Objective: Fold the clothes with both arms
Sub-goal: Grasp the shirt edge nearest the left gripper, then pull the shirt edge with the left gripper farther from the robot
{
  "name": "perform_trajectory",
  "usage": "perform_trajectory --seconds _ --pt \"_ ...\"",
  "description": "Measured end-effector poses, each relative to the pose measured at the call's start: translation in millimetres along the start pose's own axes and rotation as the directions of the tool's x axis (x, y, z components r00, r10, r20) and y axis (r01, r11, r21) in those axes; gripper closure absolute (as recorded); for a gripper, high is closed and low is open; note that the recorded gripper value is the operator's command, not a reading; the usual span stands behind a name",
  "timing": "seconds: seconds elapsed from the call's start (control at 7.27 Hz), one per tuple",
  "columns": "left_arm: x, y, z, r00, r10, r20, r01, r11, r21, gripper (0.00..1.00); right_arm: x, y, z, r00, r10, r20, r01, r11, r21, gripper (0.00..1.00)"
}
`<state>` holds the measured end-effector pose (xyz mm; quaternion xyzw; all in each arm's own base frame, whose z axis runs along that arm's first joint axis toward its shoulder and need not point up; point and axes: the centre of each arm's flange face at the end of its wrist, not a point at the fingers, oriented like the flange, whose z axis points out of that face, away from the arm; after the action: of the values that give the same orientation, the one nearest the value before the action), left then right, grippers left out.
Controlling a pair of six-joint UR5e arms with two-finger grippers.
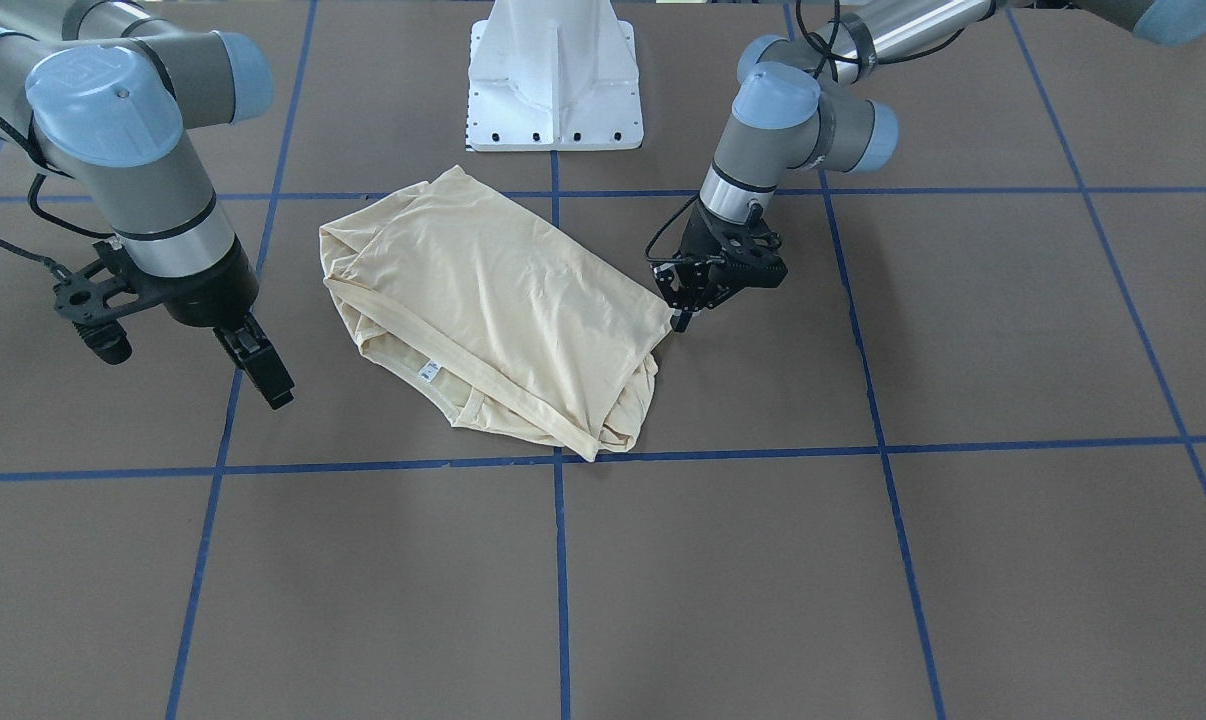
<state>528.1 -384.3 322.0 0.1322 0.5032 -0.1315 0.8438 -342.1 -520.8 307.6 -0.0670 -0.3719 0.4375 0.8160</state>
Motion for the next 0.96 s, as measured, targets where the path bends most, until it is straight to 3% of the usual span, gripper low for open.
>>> perform_trajectory --seconds 0.55,0.96 --pt "1 -11 -10 1.000 0.021 -0.006 -0.021 1.000 0.013 1.00 -1 -1 -2 1.000 0.004 0.003 -0.004 1.000 -0.001 0.00" --pt "-9 -71 -17 0.997 0.071 0.018 -0.072 0.993 0.094 1.00 -2 -2 -3 1.000 0.008 0.005 -0.008 1.000 -0.005 0.00"
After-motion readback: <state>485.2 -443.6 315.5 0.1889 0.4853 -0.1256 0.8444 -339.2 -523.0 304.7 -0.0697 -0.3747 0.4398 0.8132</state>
